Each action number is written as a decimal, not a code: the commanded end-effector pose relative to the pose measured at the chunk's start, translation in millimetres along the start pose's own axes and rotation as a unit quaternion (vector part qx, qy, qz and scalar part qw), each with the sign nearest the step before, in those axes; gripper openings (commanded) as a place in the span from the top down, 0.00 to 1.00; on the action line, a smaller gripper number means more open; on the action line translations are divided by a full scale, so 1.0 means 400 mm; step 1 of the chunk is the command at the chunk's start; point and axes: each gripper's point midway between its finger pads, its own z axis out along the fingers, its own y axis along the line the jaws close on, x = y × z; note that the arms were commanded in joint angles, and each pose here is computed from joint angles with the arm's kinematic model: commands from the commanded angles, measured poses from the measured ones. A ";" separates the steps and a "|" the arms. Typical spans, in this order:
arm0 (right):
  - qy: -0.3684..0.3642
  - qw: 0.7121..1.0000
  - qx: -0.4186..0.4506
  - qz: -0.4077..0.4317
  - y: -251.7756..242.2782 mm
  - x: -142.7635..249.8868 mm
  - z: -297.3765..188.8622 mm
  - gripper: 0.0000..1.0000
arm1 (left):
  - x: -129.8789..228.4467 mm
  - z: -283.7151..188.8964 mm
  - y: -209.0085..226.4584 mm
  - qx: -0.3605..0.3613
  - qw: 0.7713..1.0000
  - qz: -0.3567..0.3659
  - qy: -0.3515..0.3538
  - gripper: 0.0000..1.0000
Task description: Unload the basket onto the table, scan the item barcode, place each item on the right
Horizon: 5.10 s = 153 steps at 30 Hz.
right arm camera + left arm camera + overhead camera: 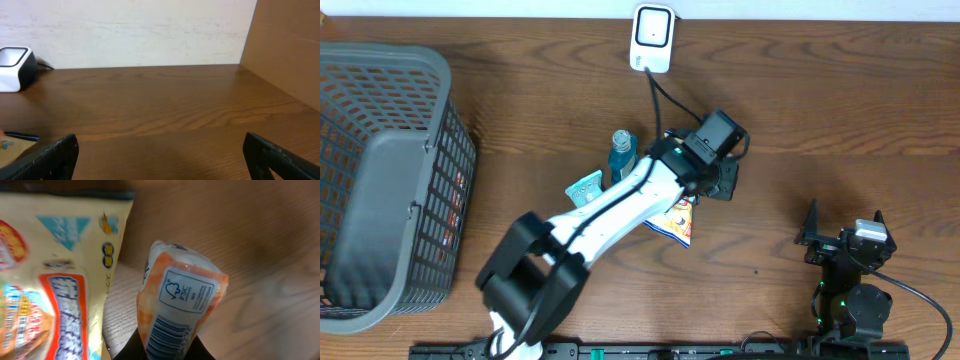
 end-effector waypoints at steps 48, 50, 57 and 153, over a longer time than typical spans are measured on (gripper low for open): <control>0.000 1.000 0.004 -0.004 -0.004 0.003 0.000 0.01 | 0.319 -1.035 0.887 -0.290 0.672 -0.631 -0.256 0.02; 0.000 1.000 0.004 -0.004 -0.004 0.003 0.000 0.01 | 0.329 -1.015 0.905 -0.292 0.669 -0.640 -0.239 0.02; 0.000 1.000 0.004 -0.004 -0.004 0.003 0.000 0.01 | 0.373 -0.948 0.975 -0.294 0.651 -0.676 -0.182 0.02; 0.000 1.000 0.004 -0.004 -0.004 0.003 0.000 0.01 | 0.370 -0.583 1.155 -0.192 0.848 -0.486 0.086 0.02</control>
